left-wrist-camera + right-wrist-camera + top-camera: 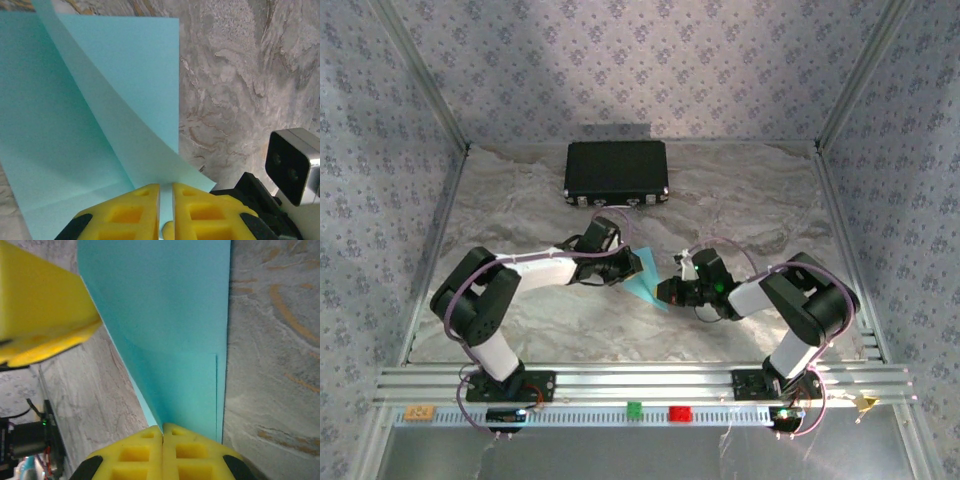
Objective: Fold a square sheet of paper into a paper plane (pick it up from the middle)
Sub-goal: Fourth fold the wing at the center of the table.
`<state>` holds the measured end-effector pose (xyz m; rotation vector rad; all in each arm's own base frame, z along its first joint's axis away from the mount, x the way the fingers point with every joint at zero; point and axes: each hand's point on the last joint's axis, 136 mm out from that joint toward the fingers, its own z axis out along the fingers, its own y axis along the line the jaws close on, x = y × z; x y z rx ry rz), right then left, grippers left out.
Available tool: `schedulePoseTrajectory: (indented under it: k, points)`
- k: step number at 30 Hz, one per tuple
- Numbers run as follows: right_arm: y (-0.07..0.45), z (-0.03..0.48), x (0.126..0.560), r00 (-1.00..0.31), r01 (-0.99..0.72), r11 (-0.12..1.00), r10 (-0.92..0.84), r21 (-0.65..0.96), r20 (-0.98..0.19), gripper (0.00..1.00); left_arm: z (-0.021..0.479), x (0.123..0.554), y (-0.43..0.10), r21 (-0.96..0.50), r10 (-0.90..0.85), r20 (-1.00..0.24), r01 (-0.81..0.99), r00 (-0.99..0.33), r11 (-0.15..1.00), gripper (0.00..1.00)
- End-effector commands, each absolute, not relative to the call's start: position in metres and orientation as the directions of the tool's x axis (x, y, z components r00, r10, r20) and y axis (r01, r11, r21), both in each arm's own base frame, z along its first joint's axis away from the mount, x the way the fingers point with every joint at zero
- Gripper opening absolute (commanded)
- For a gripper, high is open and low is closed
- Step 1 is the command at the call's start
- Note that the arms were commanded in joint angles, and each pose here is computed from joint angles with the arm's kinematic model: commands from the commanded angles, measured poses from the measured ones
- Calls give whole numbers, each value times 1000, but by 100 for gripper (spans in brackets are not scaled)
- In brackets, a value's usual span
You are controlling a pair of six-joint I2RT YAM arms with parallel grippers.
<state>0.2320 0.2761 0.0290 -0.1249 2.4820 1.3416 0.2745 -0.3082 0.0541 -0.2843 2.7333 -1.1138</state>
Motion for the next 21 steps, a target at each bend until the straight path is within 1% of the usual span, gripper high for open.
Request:
schedulePoseTrajectory:
  k: [1, 16, 21]
  points:
    - [274, 29, 231, -963, -161, 516, 105, 842, -248, 3, 54, 276, -319, -729, -219, -96, -82, -971, 680, 14]
    - [267, 26, 233, -974, -93, 471, 139, 877, -178, 2, 44, 284, -326, -728, -214, -115, -64, -970, 682, 18]
    - [267, 25, 233, -975, -82, 463, 145, 883, -166, 2, 42, 283, -325, -725, -212, -117, -63, -970, 686, 23]
